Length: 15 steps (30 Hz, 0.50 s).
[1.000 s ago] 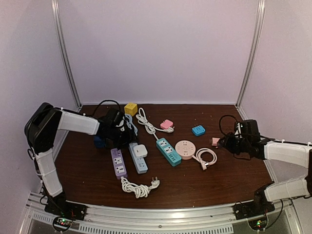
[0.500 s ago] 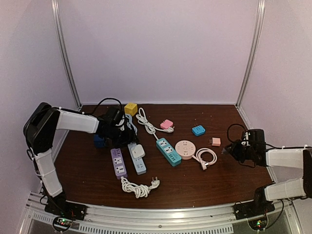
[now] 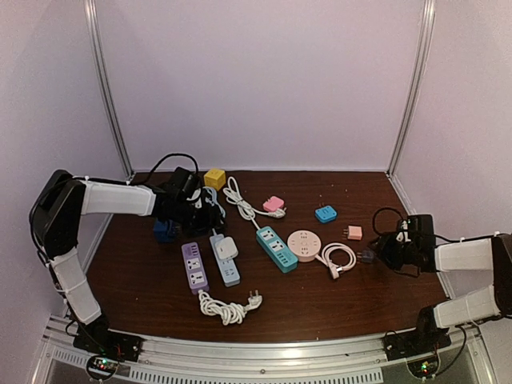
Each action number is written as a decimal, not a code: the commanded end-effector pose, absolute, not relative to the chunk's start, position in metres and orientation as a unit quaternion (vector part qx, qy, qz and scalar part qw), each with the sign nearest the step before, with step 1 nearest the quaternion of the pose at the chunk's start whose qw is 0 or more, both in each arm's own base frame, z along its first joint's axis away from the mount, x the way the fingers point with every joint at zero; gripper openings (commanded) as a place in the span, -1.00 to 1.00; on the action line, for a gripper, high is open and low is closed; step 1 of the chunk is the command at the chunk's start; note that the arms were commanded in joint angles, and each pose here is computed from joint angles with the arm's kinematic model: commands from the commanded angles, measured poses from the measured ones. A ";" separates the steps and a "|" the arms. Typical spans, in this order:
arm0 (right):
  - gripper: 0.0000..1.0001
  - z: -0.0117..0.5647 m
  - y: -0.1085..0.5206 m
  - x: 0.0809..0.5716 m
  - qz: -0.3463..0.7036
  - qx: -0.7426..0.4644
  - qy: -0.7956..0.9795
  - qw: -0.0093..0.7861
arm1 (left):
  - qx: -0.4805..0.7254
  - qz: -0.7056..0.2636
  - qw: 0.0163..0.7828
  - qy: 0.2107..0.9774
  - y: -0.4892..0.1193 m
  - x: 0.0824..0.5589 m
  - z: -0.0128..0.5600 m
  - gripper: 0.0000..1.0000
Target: Pull the plug off the socket
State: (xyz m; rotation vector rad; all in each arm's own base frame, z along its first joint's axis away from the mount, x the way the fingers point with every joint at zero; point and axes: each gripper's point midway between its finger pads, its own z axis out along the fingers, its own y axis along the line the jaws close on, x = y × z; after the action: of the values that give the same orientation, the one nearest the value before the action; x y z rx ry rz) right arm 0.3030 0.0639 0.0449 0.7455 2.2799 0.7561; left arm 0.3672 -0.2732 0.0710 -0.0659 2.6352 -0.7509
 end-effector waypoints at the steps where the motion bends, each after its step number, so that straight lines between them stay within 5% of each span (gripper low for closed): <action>1: 0.06 0.044 0.057 0.302 0.273 0.284 0.866 0.307 | -0.008 -0.279 0.218 0.935 -0.279 0.367 0.091 0.49; 15: 0.15 0.093 0.078 0.313 0.258 0.187 0.887 0.334 | 0.010 -0.249 0.225 0.942 -0.291 0.352 0.103 0.50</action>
State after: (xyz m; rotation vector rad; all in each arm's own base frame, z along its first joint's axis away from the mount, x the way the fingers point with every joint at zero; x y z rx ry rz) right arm 0.3103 0.0678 0.0743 0.5996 2.3172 0.6952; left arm 0.3516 -0.2858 0.0809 -0.0101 2.6440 -0.7526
